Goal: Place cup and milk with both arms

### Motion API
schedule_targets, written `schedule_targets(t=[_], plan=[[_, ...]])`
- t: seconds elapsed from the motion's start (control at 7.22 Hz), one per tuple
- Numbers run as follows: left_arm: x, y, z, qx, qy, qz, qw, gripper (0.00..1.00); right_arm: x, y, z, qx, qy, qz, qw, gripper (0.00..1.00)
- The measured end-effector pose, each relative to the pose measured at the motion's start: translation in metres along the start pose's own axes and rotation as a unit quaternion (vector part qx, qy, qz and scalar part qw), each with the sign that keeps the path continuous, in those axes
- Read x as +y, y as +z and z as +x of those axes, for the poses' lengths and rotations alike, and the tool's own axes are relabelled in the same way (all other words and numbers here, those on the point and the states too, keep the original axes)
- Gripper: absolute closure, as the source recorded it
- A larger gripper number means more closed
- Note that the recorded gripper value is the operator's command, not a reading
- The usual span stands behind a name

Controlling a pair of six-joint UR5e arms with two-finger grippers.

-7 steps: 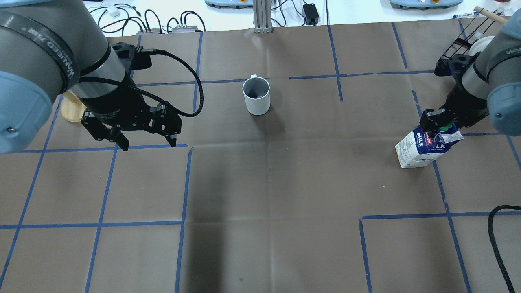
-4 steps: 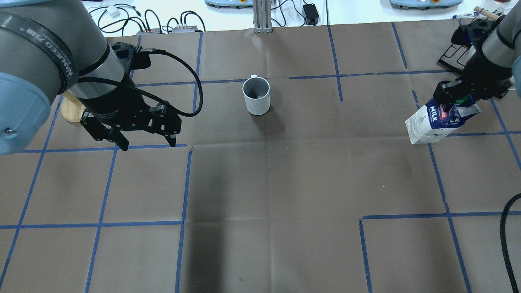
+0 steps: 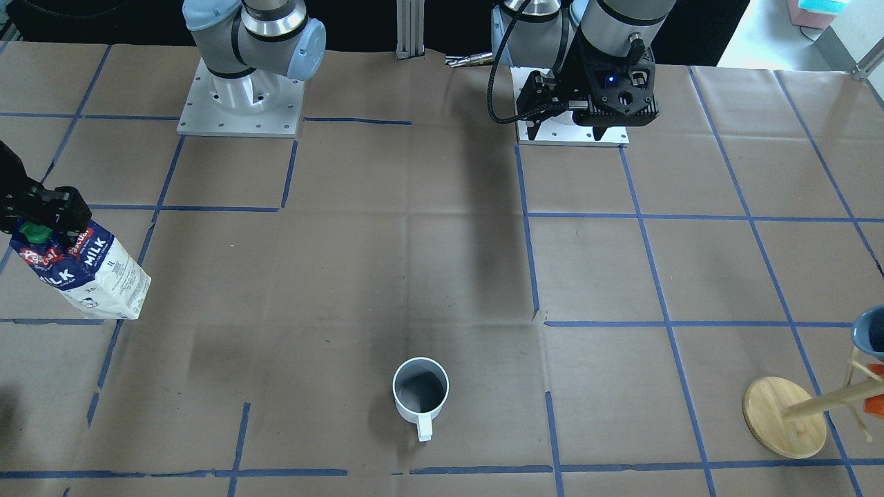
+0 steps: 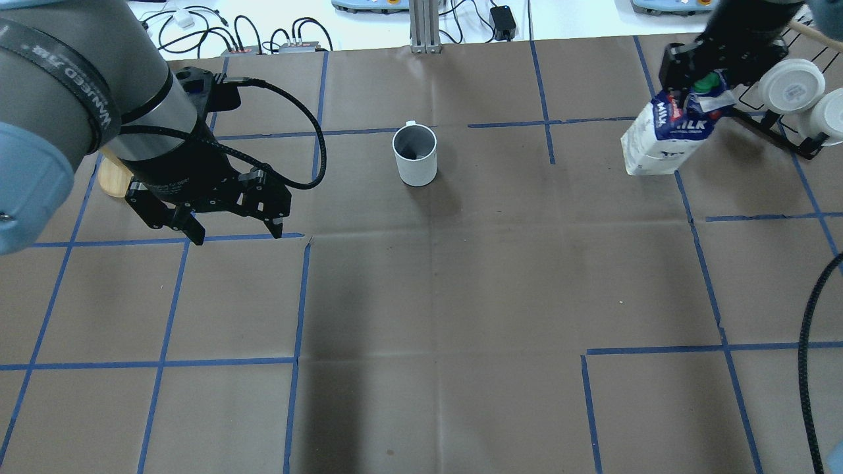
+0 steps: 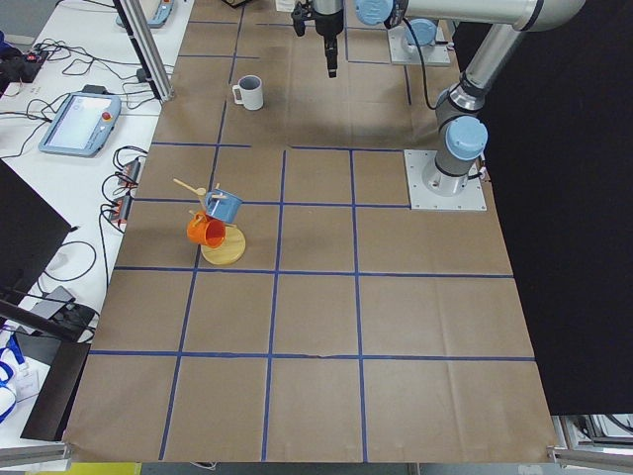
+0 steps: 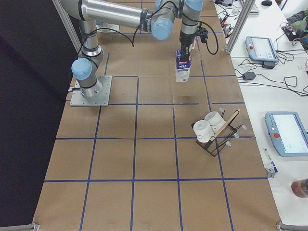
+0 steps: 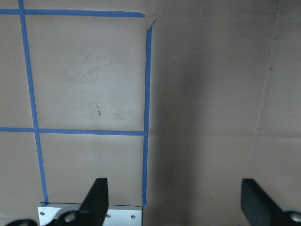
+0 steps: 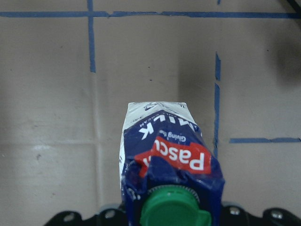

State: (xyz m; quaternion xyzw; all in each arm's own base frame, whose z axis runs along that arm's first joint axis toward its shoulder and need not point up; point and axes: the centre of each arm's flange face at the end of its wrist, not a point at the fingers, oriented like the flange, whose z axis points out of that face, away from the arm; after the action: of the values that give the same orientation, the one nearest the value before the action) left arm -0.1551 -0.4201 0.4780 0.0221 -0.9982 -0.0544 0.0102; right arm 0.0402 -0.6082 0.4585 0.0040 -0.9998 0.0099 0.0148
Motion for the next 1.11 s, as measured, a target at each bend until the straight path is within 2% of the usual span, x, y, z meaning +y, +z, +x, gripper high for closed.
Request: schedule_targets(t=[0.28, 0.55, 0.83, 1.11], plan=[[0.000, 0.001, 0.000, 0.000, -0.001, -0.001, 1.0000, 0.00, -0.053, 0.006, -0.078, 0.001, -0.003, 0.007, 1.0000, 0.54], [-0.002, 0.002, 0.000, 0.001, -0.002, -0.001, 1.0000, 0.00, -0.092, 0.021, -0.143, -0.004, 0.006, 0.003, 1.0000, 0.54], [-0.001, 0.006, 0.000, 0.001, -0.003, -0.005, 1.0000, 0.00, -0.119, 0.043, -0.204, -0.007, 0.019, 0.004, 0.9998, 0.53], [-0.001, 0.007, 0.000, 0.000, -0.002, -0.006, 1.0000, 0.00, -0.139, 0.064, -0.234, -0.009, 0.030, 0.006, 0.9995, 0.53]])
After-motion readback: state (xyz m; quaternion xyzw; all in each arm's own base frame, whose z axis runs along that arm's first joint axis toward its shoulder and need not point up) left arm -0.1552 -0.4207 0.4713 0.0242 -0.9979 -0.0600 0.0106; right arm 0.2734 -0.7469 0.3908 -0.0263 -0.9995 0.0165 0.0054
